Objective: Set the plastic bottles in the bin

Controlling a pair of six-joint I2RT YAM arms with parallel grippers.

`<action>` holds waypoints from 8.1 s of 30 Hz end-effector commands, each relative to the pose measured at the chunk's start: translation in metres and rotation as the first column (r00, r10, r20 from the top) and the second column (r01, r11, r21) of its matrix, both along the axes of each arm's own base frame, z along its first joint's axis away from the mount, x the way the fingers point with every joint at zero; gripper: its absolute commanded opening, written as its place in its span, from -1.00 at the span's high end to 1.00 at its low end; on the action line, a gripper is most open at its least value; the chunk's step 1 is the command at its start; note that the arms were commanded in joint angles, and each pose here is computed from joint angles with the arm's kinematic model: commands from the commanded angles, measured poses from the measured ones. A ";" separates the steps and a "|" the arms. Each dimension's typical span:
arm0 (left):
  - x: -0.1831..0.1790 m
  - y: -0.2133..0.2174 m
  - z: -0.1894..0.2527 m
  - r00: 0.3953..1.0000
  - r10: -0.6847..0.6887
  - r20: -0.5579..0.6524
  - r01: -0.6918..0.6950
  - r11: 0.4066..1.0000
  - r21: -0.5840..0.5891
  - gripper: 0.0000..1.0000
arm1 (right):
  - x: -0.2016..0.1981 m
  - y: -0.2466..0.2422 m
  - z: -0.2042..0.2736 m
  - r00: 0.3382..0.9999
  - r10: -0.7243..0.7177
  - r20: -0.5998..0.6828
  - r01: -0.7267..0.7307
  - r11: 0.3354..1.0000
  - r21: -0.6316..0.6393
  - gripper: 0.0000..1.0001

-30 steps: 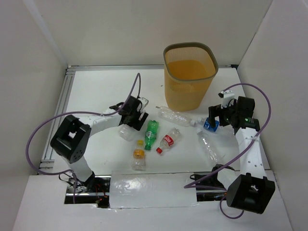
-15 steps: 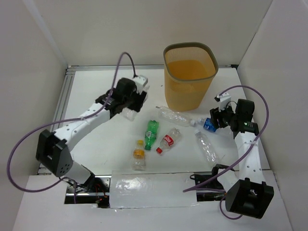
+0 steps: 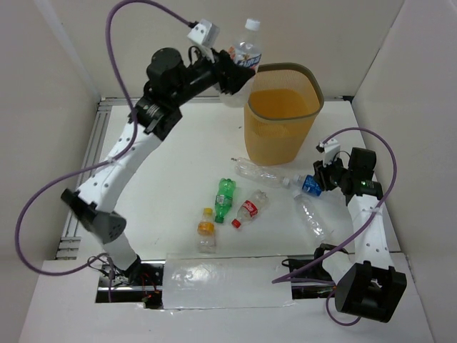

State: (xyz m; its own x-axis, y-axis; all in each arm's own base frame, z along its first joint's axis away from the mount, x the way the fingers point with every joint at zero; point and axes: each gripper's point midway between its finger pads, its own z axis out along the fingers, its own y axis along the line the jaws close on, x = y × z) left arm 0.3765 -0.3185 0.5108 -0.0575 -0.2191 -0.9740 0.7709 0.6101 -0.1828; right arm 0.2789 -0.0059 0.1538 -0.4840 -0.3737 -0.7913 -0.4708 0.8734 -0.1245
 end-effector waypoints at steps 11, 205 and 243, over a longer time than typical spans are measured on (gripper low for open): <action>0.098 -0.088 -0.011 0.997 0.074 0.032 -0.064 0.966 -0.252 0.03 | -0.003 0.004 0.006 0.997 0.057 0.058 -0.057 0.998 -0.014 -0.38; -0.154 0.068 -0.369 0.742 0.526 -0.417 -0.255 0.796 0.549 -1.00 | -0.060 0.094 0.056 0.706 0.686 -0.178 -0.706 0.703 -0.088 0.51; -0.130 0.016 -0.386 0.779 0.467 -0.419 -0.185 0.809 0.558 -1.00 | 0.210 0.147 0.304 0.754 0.274 0.597 -0.362 0.932 0.029 -1.00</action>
State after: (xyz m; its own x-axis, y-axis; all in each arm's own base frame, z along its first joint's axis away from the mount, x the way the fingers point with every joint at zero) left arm 0.2273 -0.2821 0.1001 -0.6373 0.1907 -0.7466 0.3670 0.9271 -0.0765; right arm 0.4916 0.1642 0.4328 0.1876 -0.3287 -0.9256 -0.6519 0.6632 -0.3676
